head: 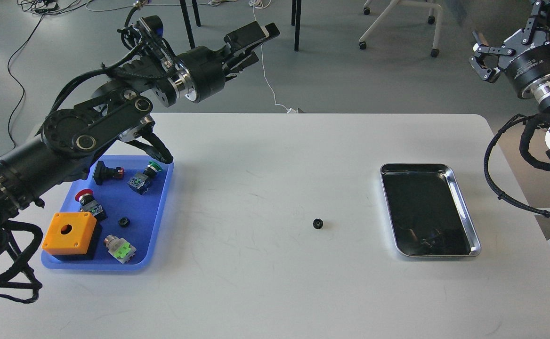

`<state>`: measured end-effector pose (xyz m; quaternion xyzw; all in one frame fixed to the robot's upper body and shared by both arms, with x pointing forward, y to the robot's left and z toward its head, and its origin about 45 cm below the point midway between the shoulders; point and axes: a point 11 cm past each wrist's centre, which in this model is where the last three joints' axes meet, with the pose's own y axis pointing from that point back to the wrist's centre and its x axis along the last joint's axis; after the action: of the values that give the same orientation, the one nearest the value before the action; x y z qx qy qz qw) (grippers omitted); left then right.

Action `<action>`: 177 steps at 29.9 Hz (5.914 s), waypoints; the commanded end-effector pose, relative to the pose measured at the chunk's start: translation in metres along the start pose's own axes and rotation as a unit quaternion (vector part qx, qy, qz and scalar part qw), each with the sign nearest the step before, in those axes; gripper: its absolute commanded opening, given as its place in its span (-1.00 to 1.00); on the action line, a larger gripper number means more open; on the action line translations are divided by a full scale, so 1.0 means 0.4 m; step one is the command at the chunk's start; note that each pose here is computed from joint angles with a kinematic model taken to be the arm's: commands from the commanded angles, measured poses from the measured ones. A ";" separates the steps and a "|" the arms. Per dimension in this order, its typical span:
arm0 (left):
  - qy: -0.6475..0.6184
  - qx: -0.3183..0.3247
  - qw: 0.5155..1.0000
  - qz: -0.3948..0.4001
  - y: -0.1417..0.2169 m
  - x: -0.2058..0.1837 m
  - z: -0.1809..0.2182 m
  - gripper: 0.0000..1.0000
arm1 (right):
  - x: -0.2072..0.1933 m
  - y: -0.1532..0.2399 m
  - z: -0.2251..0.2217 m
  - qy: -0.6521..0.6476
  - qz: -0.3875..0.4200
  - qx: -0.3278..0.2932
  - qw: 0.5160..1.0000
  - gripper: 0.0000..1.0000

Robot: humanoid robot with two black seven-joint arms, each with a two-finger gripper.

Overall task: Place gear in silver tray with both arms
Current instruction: 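Retract the left arm away from the table, then reach the right gripper toward the black gear on the table, then close the right gripper on the black gear, then lift the gear and carry it over the silver tray, then lower the gear into the silver tray and open the right gripper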

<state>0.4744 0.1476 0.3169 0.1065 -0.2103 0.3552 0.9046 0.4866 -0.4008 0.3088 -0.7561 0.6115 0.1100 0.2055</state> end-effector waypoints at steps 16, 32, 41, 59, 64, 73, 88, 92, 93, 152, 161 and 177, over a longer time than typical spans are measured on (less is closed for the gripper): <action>0.392 -0.102 0.867 0.290 0.408 0.408 -0.177 0.96 | -0.647 -0.233 0.104 0.314 -0.319 -0.121 0.886 0.98; 0.443 -0.116 0.804 0.379 0.594 0.428 -0.292 0.97 | -0.731 -0.140 0.317 0.641 -0.453 -0.276 0.555 0.98; 0.423 -0.112 0.798 0.414 0.707 0.466 -0.295 0.97 | -0.563 -0.011 0.445 0.685 -0.520 -0.349 0.372 0.96; 0.423 -0.109 0.798 0.416 0.713 0.464 -0.299 0.97 | -0.569 0.177 0.559 0.627 -0.629 -0.340 0.309 0.90; 0.424 -0.111 0.797 0.416 0.711 0.462 -0.300 0.97 | -0.542 0.193 0.584 0.654 -0.642 -0.302 0.264 0.87; 0.425 -0.109 0.797 0.416 0.714 0.459 -0.305 0.97 | -0.502 0.251 0.634 0.641 -0.659 -0.304 0.250 0.70; 0.436 -0.106 0.794 0.410 0.693 0.435 -0.322 0.97 | -0.494 0.237 0.648 0.659 -0.650 -0.271 0.262 0.35; 0.436 -0.105 0.794 0.410 0.692 0.435 -0.322 0.97 | -0.494 0.239 0.651 0.660 -0.651 -0.268 0.263 0.35; 0.436 -0.106 0.794 0.410 0.693 0.435 -0.322 0.97 | -0.492 0.242 0.653 0.659 -0.651 -0.269 0.264 0.35; 0.420 -0.101 0.796 0.423 0.738 0.460 -0.312 0.97 | -0.388 0.098 0.358 0.746 -0.582 -0.271 0.178 -0.67; 0.424 -0.102 0.795 0.421 0.729 0.454 -0.315 0.97 | -0.171 0.182 0.297 0.732 -0.546 -0.349 0.210 -0.66; 0.425 -0.101 0.797 0.418 0.721 0.450 -0.316 0.97 | -0.064 0.217 0.351 0.733 -0.523 -0.372 0.228 -0.52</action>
<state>0.4332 0.5076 0.2987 -0.2468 0.1374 0.6848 0.6717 0.4102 -0.3394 0.1858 -0.6448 -0.1394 -0.4072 -0.6316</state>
